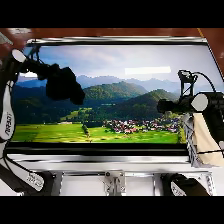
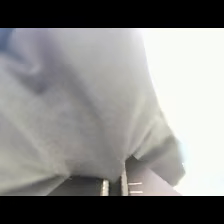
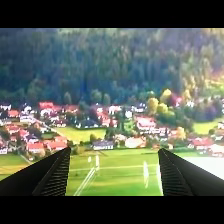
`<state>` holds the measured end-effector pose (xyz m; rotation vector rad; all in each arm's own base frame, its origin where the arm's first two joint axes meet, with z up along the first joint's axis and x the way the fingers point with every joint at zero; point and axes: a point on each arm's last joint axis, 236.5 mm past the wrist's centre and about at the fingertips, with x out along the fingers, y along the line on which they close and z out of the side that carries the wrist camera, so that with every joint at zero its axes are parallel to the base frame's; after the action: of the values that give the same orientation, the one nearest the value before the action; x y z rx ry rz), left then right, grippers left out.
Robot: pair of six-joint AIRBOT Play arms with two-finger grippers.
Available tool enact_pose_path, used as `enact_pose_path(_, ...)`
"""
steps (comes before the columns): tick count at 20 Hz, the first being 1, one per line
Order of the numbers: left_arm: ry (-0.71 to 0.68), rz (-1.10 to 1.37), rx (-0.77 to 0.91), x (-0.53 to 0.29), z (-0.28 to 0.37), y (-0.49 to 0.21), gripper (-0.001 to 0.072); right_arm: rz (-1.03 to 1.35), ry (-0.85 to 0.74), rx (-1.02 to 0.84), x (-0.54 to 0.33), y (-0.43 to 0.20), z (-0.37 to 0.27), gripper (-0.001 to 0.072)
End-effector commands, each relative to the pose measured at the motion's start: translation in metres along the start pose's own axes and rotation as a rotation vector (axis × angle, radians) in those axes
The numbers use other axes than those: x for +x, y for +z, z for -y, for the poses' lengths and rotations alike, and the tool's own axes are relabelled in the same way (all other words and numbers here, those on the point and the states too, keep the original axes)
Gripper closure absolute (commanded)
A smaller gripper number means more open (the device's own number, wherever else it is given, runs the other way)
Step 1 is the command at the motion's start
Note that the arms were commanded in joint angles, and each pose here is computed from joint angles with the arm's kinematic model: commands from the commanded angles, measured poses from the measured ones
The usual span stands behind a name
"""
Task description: Fold the shirts.
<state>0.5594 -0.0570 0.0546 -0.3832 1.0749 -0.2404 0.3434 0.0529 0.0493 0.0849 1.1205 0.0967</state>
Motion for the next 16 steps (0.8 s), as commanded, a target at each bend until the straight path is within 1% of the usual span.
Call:
enact_pose_path(1,-0.146,0.183,0.149,-0.11,0.108,0.018,0.0671,0.053,-0.011,-0.059,-0.005,0.015,0.002,0.0041)
enact_pose_path(5,-0.276,0.352,0.265,-0.242,0.213,-0.02,0.0671,0.116,-0.01,-0.178,-0.045,0.044,-0.005,0.0041)
enact_pose_path(8,-0.35,0.368,0.323,-0.294,0.266,-0.071,0.0671,0.188,-0.011,-0.224,-0.092,0.061,-0.011,0.0041)
enact_pose_path(11,-0.362,0.269,0.394,-0.287,0.302,-0.123,0.0671,0.204,-0.01,-0.236,-0.12,0.053,-0.013,0.0041)
enact_pose_path(13,-0.374,0.138,0.487,-0.259,0.329,-0.175,0.067,0.104,-0.001,-0.231,-0.122,0.025,-0.012,0.0041)
enact_pose_path(16,-0.368,-0.001,0.56,-0.196,0.361,-0.247,0.067,-0.045,0.068,-0.175,-0.111,-0.012,-0.024,0.0041)
